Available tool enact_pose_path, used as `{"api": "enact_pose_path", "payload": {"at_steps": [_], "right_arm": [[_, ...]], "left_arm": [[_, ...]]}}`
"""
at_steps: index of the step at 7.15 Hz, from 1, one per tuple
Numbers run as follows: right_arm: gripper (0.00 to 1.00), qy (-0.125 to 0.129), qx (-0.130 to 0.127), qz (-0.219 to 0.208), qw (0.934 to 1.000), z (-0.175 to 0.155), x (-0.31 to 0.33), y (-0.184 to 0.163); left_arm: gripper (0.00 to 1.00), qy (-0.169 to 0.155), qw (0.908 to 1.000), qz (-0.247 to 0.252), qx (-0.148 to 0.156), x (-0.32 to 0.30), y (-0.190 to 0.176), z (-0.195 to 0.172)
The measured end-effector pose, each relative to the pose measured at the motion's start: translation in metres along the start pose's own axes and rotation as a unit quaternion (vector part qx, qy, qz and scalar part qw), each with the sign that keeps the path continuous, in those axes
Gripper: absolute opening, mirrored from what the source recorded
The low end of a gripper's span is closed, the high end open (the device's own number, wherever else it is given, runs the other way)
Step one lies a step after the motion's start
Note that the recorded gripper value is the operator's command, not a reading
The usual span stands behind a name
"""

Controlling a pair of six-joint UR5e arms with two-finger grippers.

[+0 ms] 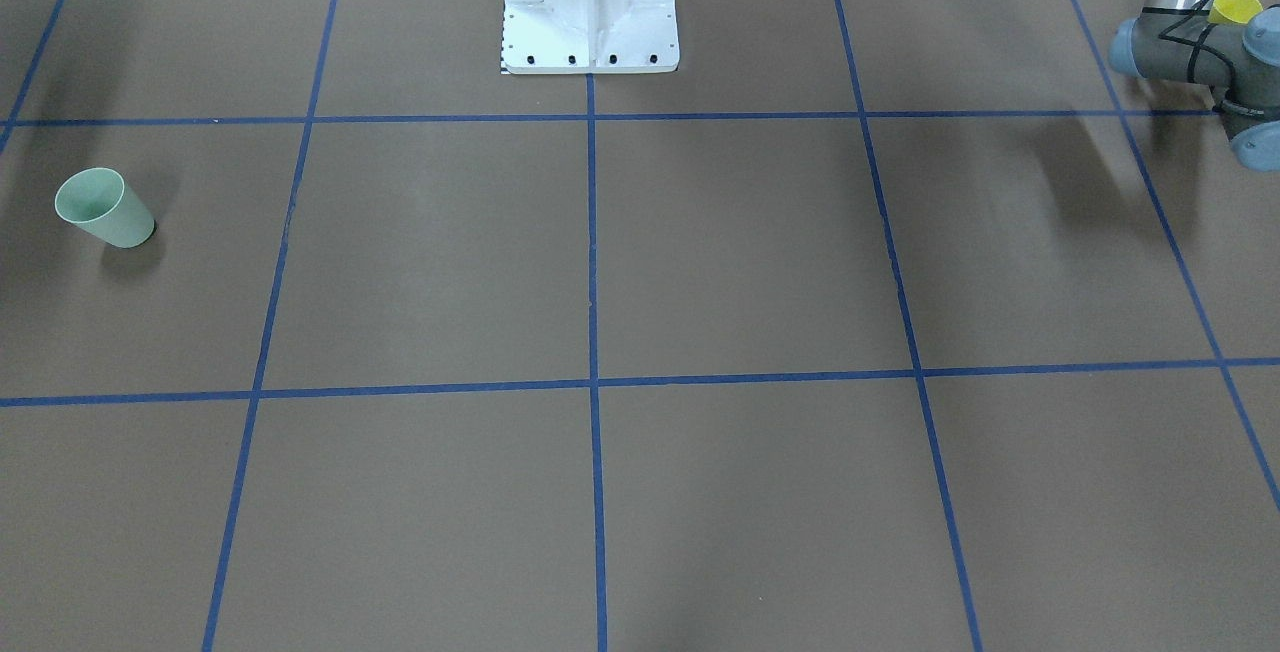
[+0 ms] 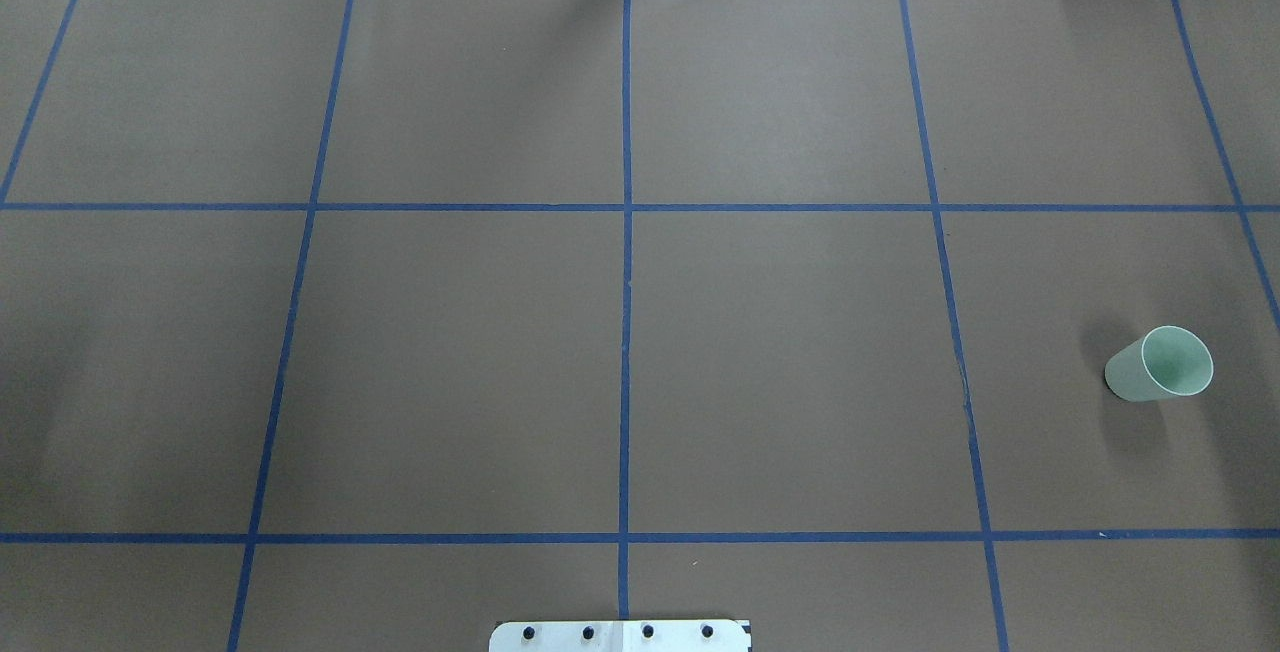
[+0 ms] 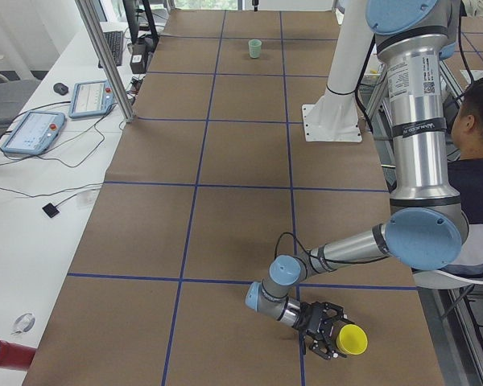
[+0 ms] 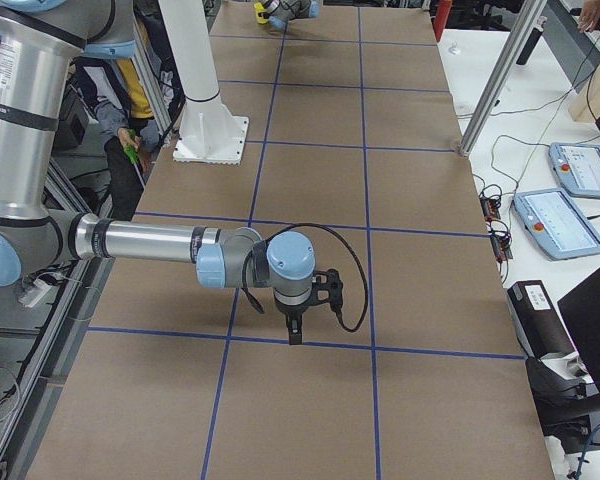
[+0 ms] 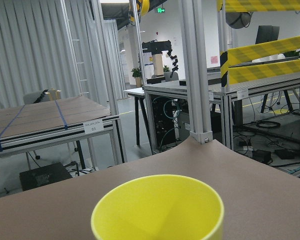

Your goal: Transfer and stack yellow cup on green cup

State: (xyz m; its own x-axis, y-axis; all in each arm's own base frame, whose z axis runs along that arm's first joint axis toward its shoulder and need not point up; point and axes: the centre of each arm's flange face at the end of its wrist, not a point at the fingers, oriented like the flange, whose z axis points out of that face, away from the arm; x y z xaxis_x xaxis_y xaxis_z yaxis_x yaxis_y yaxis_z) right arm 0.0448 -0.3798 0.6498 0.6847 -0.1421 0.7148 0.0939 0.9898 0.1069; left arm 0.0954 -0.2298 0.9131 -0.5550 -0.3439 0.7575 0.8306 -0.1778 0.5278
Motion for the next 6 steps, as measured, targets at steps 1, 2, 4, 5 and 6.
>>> {"api": "enact_pose_path", "payload": {"at_steps": [1,2,4,5,6], "right_arm": [[1.0,0.0,0.0,0.0,1.0,0.0,0.0,0.0],[1.0,0.0,0.0,0.0,1.0,0.0,0.0,0.0],[1.0,-0.001,0.0,0.0,1.0,0.0,0.0,0.0],[1.0,-0.001,0.0,0.0,1.0,0.0,0.0,0.0],[1.0,-0.001,0.0,0.0,1.0,0.0,0.0,0.0]], "left_arm": [[1.0,-0.008,1.0,-0.005,0.001,0.002,-0.001,0.006],[1.0,-0.013,0.9999,-0.008,0.003,0.005,-0.001,0.011],[1.0,-0.024,0.9996,-0.012,0.003,0.007,-0.002,0.018],[1.0,-0.029,0.9995,-0.013,0.001,0.007,-0.002,0.019],[0.99,-0.032,0.9994,-0.013,-0.001,0.007,-0.001,0.02]]}}
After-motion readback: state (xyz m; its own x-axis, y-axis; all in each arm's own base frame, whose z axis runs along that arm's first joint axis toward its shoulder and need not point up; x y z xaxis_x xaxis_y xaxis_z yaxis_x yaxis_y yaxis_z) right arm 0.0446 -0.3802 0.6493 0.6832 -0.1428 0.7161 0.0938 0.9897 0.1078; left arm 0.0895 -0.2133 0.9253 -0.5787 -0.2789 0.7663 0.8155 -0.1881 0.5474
